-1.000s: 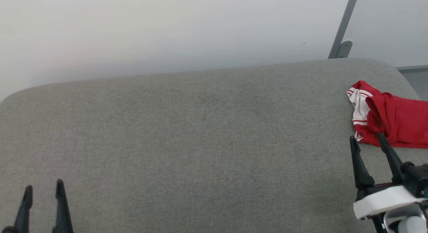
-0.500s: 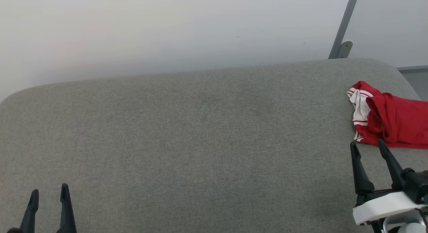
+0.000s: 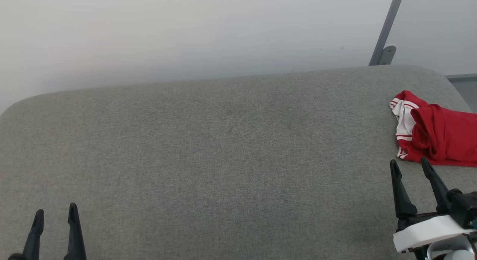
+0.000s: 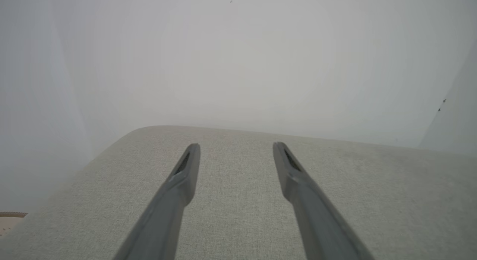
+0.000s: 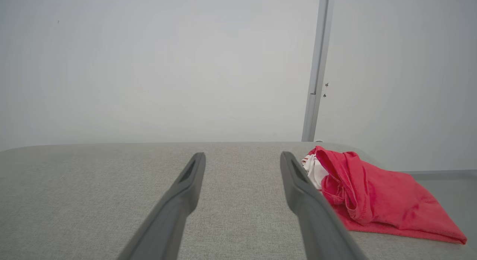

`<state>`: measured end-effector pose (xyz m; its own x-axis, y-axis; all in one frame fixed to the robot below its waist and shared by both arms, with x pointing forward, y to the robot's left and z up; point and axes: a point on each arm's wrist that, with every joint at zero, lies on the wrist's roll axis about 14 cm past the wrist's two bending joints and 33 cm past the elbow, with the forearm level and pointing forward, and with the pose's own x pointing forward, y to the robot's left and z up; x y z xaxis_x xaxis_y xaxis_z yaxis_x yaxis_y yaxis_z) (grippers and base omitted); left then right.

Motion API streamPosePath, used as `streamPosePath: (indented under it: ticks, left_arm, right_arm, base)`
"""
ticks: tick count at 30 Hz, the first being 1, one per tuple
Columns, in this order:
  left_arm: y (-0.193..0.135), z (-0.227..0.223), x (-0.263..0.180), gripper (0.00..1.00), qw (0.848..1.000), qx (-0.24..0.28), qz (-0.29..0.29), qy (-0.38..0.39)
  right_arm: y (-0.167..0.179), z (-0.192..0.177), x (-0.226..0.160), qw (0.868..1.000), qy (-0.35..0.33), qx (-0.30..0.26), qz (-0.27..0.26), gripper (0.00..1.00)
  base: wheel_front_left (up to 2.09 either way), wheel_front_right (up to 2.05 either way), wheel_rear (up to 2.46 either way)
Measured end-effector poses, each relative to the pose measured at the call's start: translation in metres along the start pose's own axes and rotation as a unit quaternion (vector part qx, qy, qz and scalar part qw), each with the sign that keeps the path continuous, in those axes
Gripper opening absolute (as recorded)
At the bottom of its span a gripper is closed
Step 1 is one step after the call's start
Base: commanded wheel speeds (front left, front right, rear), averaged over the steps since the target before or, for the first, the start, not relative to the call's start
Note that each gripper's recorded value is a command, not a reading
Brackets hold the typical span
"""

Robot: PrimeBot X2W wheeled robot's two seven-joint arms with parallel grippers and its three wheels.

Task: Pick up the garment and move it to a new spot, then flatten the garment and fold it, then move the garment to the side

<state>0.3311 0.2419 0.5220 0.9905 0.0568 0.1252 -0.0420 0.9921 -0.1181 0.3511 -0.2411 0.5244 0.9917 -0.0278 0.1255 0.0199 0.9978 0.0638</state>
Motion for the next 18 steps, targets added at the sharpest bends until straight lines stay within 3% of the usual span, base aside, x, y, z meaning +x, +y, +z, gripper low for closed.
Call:
streamPosePath:
  ticks: [18]
  left_arm:
    - [-0.0041, -0.0003, -0.0003, 1.0, 1.0, -0.009, -0.004, 0.0]
  right_arm:
    - [-0.0009, -0.0058, -0.0024, 1.0, 0.007, 0.007, -0.008, 1.0]
  base:
    - [0.0, 0.0, 0.0]
